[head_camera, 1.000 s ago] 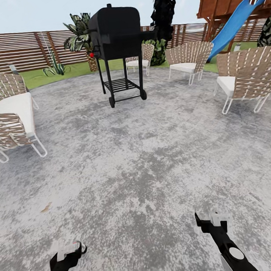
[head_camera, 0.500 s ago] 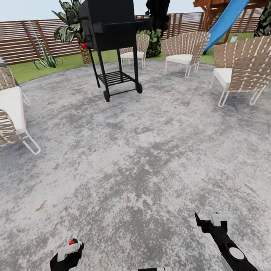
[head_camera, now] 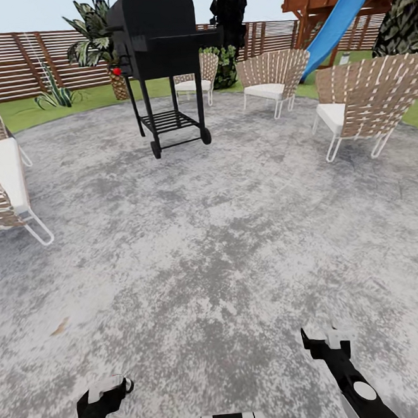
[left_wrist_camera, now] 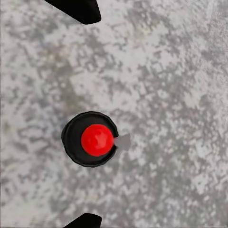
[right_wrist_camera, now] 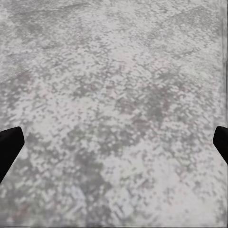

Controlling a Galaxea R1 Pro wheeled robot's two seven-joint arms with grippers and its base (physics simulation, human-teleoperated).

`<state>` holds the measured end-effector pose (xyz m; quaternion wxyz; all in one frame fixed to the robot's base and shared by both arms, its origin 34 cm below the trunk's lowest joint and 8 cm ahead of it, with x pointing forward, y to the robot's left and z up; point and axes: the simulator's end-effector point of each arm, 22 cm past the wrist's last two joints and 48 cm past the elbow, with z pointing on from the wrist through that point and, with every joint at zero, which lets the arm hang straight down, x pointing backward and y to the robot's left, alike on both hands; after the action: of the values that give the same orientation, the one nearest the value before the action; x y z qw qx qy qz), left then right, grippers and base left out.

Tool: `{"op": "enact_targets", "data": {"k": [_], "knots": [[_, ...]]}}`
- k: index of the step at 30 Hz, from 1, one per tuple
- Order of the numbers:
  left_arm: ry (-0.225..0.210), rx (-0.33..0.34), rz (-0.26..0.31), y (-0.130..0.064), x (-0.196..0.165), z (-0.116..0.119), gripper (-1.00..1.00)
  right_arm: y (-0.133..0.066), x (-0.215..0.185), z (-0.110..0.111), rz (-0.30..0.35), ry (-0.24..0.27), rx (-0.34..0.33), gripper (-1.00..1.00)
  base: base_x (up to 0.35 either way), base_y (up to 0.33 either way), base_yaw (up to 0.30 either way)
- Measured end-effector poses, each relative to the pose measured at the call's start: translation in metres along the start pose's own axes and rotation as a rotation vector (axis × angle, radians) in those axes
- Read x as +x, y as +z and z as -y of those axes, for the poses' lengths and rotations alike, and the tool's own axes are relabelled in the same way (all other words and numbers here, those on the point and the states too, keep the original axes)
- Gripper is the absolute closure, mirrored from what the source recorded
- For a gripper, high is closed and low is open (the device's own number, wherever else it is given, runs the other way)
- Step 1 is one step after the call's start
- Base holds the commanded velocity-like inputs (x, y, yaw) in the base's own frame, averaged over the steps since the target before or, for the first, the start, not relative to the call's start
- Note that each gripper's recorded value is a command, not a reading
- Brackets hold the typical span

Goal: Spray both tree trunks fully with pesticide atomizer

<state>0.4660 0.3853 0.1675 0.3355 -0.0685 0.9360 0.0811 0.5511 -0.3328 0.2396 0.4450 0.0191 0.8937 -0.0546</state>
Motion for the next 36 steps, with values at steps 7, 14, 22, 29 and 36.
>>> {"op": "enact_targets", "data": {"k": [7,14,22,29,36], "knots": [[0.001,0.002,0.000,0.000,0.000,0.001,-1.00,0.000,0.000,0.000,0.000,0.000,0.000,-1.00,0.000,0.029,-0.279],[0.001,0.003,0.000,0.000,0.000,0.002,-1.00,0.000,0.000,0.000,0.000,0.000,0.000,-1.00,0.000,0.002,-0.056],[0.008,-0.001,-0.029,0.002,0.016,-0.001,-1.00,0.002,0.016,0.000,-0.028,-0.002,0.001,-1.00,0.000,0.000,-0.003],[0.016,-0.006,-0.069,0.004,0.038,-0.003,-1.00,0.004,0.037,-0.001,-0.067,-0.007,0.000,-1.00,0.000,0.000,0.000],[0.022,-0.008,-0.044,0.006,0.042,-0.003,-1.00,0.005,0.055,-0.001,-0.100,-0.011,0.000,-1.00,0.000,0.000,0.000]]}}
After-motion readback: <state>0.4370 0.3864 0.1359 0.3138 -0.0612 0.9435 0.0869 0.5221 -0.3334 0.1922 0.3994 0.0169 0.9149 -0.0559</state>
